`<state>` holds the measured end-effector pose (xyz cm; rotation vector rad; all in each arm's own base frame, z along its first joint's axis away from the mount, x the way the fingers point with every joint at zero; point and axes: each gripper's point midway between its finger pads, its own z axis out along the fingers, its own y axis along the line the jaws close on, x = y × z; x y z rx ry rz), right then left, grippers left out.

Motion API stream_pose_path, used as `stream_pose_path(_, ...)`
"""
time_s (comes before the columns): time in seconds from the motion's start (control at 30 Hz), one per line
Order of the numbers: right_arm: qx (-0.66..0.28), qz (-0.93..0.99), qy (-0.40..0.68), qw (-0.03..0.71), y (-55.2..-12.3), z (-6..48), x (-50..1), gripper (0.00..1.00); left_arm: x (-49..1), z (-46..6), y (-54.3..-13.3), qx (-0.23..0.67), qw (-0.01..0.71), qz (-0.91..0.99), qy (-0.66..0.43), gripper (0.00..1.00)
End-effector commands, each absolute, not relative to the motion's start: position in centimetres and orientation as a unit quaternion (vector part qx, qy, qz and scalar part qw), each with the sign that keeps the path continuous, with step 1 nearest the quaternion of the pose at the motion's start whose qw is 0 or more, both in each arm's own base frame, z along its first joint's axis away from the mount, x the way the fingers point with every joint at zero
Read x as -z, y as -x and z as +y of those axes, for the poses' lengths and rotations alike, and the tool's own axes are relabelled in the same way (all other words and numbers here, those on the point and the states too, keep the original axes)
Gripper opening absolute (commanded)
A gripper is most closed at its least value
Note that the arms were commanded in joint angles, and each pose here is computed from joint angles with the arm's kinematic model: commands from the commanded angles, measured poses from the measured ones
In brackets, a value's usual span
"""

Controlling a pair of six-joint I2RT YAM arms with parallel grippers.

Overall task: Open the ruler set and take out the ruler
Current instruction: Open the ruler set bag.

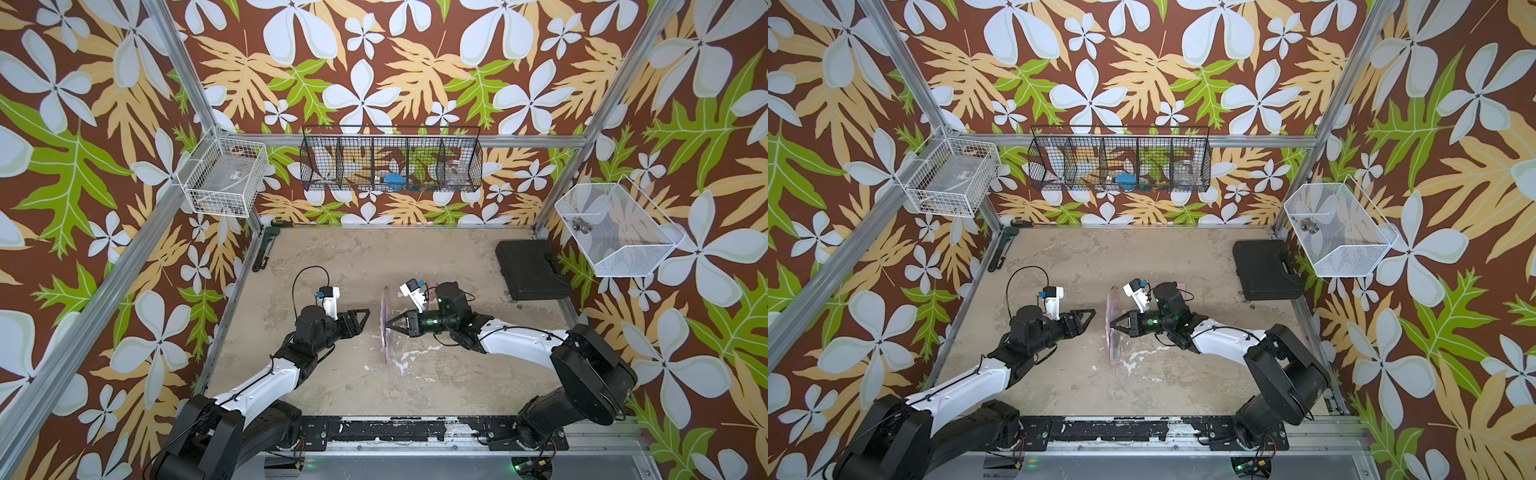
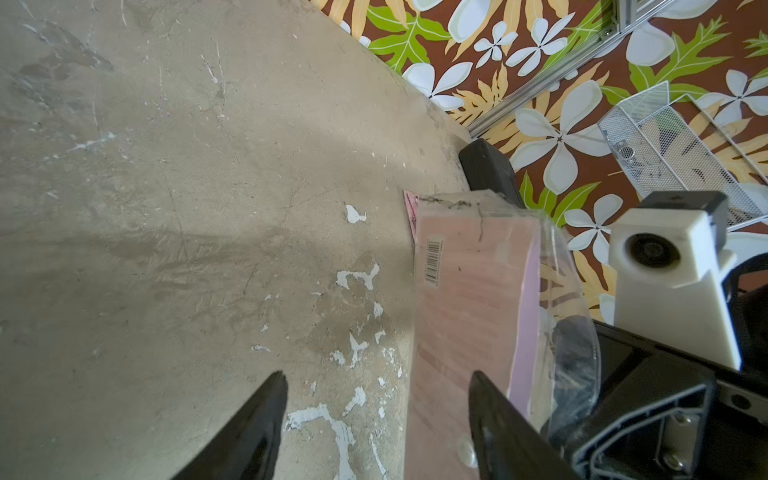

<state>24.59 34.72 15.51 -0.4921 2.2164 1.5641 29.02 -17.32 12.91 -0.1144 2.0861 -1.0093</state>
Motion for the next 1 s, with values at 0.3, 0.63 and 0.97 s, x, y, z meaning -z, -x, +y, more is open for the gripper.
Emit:
stream_pose_path(0.3, -0.583, 0.771, 0.15, 0.207, -25.8, 35.5, -16.3, 0.0, -11.7, -21.3, -27.6, 0.393, 0.35, 0.849, -0.033, 0.69)
stream_pose_path(0.63, -0.583, 0.772, 0.143, 0.21, -26.2, 35.6, -16.0, 0.0, -10.4, -21.0, -28.1, 0.351, 0.354, 0.866, -0.037, 0.24)
stream_pose_path(0.97, -0.553, 0.793, 0.14, 0.215, -27.4, 35.2, -14.3, 0.0, -10.4, -19.6, -29.0, 0.296, 0.367, 0.881, -0.028, 0.0)
